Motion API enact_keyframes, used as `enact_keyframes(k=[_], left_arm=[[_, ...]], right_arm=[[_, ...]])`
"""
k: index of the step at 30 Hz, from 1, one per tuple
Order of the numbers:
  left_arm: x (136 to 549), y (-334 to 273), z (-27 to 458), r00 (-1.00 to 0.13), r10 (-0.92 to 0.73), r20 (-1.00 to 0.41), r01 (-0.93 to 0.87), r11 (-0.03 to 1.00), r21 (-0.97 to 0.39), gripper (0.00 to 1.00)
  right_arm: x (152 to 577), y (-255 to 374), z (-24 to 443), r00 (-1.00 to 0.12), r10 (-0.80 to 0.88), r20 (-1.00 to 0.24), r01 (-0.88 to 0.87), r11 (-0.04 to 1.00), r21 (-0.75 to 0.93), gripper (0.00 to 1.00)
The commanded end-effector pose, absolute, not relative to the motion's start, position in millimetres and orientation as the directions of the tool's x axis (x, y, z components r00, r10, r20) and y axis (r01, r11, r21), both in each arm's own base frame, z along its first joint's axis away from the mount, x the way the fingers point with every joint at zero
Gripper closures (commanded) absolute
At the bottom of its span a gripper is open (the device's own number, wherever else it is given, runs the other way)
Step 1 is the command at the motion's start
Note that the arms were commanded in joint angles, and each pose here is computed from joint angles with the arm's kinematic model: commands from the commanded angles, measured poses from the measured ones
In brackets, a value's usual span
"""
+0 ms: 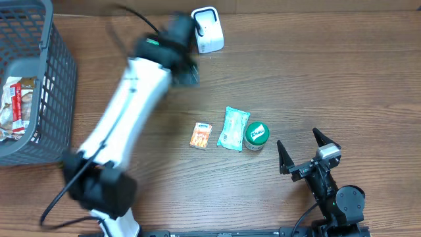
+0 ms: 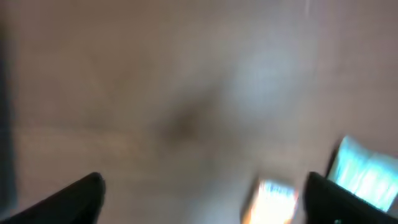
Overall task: Scan the item barcode
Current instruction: 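Reach the left gripper back into the basket and grasp a snack bag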
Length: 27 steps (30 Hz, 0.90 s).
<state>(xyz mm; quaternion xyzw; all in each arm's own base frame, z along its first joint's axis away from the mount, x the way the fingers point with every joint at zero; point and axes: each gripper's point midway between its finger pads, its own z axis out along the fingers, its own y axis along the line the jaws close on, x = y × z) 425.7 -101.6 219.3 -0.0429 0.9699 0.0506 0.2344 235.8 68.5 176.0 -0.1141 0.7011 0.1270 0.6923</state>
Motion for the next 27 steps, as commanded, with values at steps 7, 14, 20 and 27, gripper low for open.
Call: enact_keyframes(k=[7, 14, 20, 27], left_arm=[[438.0, 101.4, 389.9, -0.622, -0.056, -0.781, -0.338, 0.919, 0.204, 0.0], [404.2, 231.7, 363.3, -0.637, -0.217, -0.739, -0.531, 0.819, 0.217, 0.01], [385.2, 301.0, 285.4, -0.69, -0.393, -0.607, -0.59, 0.792, 0.157, 0.01], [386.0, 338.5, 189.8, -0.806, -0.407, -0.431, -0.508, 0.848, 0.15, 0.0]], right_arm=[[236.4, 66.8, 173.9, -0.013, 0.019, -1.0, -0.328, 0.945, 0.022, 0.0], [236.4, 66.7, 173.9, -0.013, 0.019, -1.0, -0.327, 0.945, 0.022, 0.0], [236.4, 66.8, 173.9, -0.013, 0.019, -1.0, -0.328, 0.945, 0.022, 0.0], [236.4, 66.8, 173.9, -0.013, 0.019, -1.0, -0.328, 0.945, 0.022, 0.0]])
